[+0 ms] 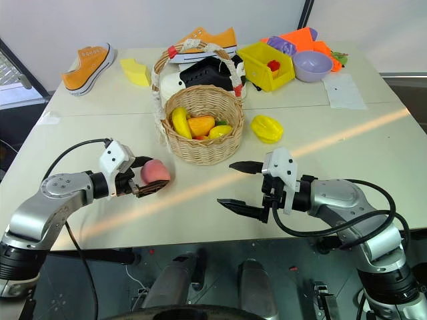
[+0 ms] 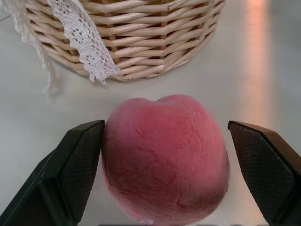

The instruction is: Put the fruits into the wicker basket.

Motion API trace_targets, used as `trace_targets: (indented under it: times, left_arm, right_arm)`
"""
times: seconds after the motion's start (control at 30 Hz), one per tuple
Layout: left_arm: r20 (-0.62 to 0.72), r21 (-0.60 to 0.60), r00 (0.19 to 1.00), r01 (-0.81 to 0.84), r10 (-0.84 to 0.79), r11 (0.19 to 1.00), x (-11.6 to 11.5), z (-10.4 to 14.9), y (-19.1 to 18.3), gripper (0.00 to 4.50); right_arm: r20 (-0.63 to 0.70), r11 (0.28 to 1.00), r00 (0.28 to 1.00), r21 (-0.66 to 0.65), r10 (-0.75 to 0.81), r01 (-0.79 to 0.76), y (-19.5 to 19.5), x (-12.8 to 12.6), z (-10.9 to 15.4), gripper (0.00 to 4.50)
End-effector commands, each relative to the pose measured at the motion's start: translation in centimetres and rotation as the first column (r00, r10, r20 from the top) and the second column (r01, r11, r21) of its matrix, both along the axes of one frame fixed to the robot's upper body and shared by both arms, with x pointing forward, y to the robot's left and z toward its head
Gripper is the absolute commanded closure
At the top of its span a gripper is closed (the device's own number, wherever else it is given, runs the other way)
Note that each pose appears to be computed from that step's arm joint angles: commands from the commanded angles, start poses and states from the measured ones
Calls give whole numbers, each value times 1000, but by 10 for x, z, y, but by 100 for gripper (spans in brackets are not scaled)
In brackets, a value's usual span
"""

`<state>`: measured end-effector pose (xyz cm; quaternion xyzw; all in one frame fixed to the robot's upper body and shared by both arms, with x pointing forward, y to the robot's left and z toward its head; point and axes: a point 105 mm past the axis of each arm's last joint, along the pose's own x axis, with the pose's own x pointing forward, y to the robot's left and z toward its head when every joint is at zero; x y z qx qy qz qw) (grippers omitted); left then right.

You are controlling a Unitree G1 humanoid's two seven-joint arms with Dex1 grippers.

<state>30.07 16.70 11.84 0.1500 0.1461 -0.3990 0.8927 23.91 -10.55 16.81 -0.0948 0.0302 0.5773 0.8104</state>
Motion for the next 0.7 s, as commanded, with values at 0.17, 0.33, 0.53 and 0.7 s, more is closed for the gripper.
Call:
trace_targets:
  times: [0.17,0.33,0.53,0.7]
  left_arm:
    - [33,15,999,-18,18,1000,-1,5,7,166]
    - [155,-165,988,7,19,986,2,61,1,166]
    - [345,-191,938,53,16,980,30,123,-50,166]
    - [354,-169,935,52,11,984,51,122,-85,166]
  right_arm:
    - [79,1000,997,11,14,-15,4,-2,9,0]
    - [109,1000,994,20,-16,14,0,6,17,0]
    - [132,996,987,35,-86,82,-12,23,23,0]
    - [130,988,981,74,-145,137,-16,30,24,0]
